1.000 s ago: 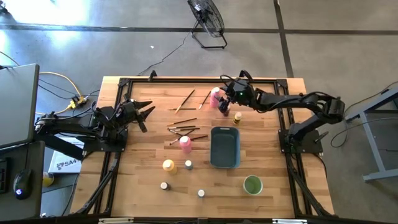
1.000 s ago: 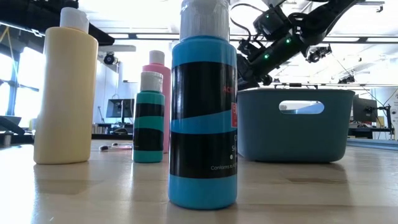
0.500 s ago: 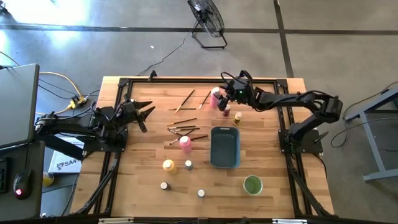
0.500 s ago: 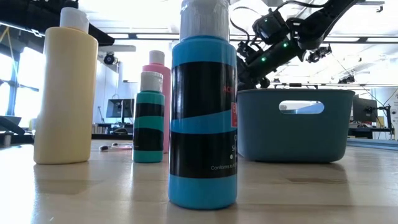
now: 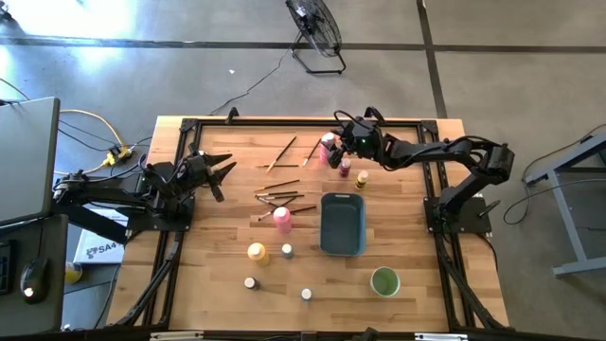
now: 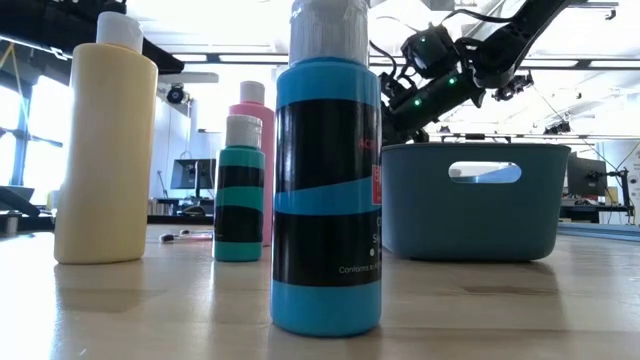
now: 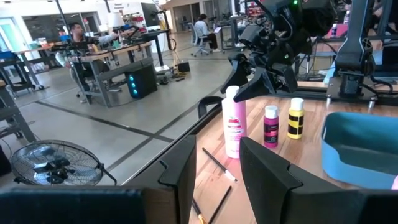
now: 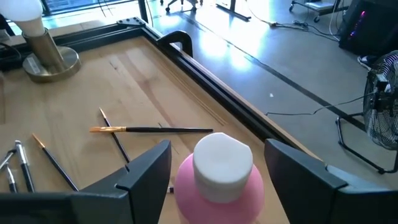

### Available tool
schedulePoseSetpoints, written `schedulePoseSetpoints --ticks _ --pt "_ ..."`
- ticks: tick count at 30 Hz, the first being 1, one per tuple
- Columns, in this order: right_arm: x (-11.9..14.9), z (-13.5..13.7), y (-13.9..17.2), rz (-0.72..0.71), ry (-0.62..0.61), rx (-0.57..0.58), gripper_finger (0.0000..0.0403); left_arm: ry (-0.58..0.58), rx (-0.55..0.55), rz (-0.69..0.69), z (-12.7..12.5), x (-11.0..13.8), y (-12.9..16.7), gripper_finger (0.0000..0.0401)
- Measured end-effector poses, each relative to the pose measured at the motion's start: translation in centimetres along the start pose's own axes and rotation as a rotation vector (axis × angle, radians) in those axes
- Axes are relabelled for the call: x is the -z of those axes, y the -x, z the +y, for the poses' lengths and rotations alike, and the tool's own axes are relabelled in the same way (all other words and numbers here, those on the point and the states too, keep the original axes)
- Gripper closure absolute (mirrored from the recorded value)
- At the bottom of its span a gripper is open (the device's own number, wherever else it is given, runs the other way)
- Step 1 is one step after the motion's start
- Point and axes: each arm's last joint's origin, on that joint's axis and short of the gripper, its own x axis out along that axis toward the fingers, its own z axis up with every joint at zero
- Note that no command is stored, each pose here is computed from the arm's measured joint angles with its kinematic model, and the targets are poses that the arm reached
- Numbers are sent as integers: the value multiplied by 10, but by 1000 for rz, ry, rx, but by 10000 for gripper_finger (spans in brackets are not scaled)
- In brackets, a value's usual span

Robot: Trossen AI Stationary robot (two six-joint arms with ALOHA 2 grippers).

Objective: Pick & Place Paint Supplies
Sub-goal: Put the large pink paint bottle into the blue bin

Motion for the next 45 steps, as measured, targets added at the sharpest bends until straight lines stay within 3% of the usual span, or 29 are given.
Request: schedulePoseSetpoints --ticks 20,35,45 --pt "0 0 0 -1 0 0 154 -1 0 1 0 0 0 281" --pt "0 0 0 0 0 0 286 -5 1 6 0 1 0 281" --pt "0 0 0 4 -9 1 258 -4 1 6 0 1 0 281"
